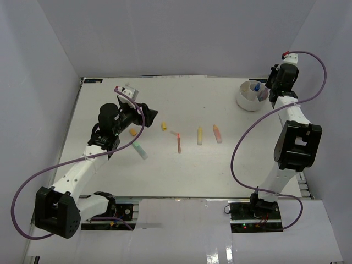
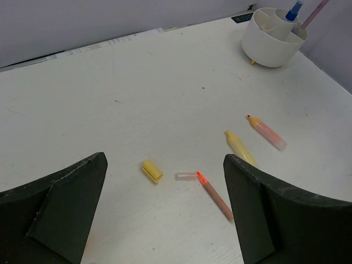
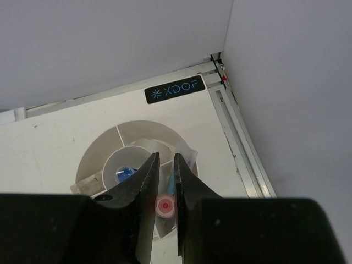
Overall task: Sort the stationery into containers
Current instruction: Place the pen in the storage box, then pick up the pen from the center of the board.
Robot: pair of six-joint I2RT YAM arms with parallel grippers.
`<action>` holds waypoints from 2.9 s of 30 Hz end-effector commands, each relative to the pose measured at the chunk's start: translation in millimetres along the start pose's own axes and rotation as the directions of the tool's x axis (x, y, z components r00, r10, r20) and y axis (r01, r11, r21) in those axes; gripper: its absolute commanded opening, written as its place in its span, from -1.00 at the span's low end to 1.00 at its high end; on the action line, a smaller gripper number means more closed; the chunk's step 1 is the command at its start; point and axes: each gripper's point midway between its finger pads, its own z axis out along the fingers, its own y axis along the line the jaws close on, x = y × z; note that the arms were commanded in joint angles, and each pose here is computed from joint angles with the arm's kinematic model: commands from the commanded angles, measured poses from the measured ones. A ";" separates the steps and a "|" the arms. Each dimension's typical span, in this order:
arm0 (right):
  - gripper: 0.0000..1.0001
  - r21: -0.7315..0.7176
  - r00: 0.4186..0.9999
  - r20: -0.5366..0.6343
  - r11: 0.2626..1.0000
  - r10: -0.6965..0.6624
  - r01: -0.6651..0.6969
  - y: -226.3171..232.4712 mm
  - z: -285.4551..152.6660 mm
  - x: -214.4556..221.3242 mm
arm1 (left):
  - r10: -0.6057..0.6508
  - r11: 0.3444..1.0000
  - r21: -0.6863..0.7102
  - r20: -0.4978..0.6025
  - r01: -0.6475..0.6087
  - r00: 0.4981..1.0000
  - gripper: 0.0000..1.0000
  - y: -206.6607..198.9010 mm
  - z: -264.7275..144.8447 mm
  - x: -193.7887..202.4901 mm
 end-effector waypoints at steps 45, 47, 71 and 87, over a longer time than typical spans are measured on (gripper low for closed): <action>0.39 -0.041 0.983 0.177 0.998 -0.039 0.047 8.0 -20.3 -46.9 | 0.000 0.999 0.035 0.069 -0.003 0.998 0.96 -10.2 -4.2 -27.0; 0.42 -0.065 0.982 0.183 0.997 -0.039 0.051 16.9 -35.2 -52.4 | -0.013 0.999 0.032 0.066 0.011 0.998 0.96 -10.0 -3.6 -26.4; 0.54 -0.579 0.955 -0.121 0.801 -0.272 0.154 261.8 -248.9 132.4 | -0.205 0.966 -0.165 -0.017 0.199 0.979 0.96 21.1 9.7 -6.5; 0.35 -0.608 0.891 -0.274 0.783 -0.362 0.131 325.9 -292.0 243.1 | -0.200 0.962 -0.193 -0.009 0.195 0.980 0.96 25.7 6.8 -5.9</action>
